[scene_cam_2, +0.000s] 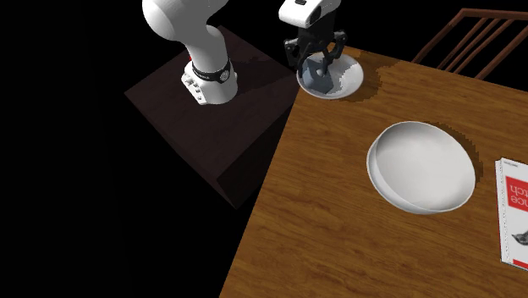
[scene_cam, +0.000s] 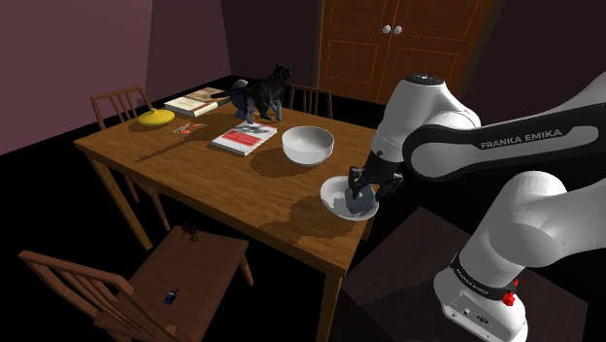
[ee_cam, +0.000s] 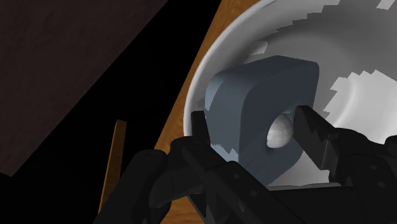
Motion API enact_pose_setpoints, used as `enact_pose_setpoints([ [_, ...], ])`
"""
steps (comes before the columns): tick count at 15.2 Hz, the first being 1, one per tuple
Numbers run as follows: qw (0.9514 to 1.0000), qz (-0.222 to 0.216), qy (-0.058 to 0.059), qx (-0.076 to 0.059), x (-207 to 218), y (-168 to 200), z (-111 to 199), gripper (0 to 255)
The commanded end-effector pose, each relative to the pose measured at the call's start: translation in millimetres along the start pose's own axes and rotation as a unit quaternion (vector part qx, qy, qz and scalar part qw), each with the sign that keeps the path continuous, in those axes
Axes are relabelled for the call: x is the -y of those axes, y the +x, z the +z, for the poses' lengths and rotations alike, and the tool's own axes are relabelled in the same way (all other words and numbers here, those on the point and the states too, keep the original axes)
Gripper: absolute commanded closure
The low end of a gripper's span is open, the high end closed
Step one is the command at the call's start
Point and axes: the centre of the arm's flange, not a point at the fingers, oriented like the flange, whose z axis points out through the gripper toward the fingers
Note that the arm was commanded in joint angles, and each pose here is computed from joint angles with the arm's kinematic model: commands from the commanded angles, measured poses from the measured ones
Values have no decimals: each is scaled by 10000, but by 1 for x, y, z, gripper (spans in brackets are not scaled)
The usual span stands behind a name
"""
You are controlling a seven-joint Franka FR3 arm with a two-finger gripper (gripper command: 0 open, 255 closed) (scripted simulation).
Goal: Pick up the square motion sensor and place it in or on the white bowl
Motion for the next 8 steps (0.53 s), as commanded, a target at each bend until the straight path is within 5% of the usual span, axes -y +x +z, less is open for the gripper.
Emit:
enact_pose_setpoints([
  [1, 10000, -1, -3, 2, 0, 0, 0, 255],
  [8, 10000, -1, -3, 2, 2, 2, -21, 255],
])
